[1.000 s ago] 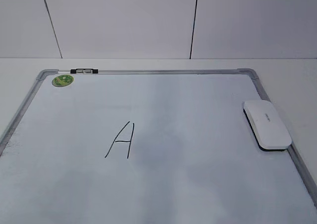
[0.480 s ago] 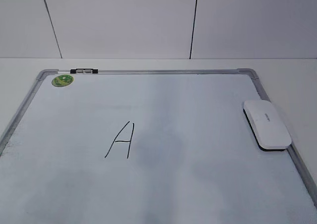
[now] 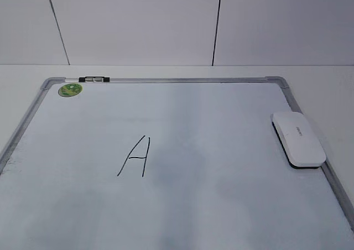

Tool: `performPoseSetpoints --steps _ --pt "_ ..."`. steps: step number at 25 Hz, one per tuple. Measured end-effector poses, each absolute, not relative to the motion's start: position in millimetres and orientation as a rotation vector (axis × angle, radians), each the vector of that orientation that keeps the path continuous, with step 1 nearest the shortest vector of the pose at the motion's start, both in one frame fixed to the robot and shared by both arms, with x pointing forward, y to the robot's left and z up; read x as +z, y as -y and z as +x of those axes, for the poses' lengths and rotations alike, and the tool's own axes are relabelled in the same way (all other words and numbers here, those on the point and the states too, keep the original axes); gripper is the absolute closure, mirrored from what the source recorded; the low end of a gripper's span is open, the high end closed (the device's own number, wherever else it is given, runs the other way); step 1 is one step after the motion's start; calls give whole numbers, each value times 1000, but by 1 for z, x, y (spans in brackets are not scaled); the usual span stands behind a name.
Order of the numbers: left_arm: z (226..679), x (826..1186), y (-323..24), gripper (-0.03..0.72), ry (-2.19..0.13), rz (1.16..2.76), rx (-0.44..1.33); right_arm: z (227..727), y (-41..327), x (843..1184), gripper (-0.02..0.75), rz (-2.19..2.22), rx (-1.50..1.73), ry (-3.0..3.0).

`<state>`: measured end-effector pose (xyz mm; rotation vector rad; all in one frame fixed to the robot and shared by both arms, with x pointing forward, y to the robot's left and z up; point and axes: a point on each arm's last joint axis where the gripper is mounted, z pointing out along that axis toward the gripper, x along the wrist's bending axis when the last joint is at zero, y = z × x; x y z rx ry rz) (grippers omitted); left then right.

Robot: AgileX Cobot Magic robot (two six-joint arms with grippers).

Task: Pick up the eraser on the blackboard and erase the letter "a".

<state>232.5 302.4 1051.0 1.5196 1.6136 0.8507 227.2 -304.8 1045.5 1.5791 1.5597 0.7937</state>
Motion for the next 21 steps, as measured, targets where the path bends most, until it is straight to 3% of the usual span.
performPoseSetpoints --steps 21 --pt "233 1051 -302 453 -1614 1520 851 227 305 1046 145 1579 794 -1560"
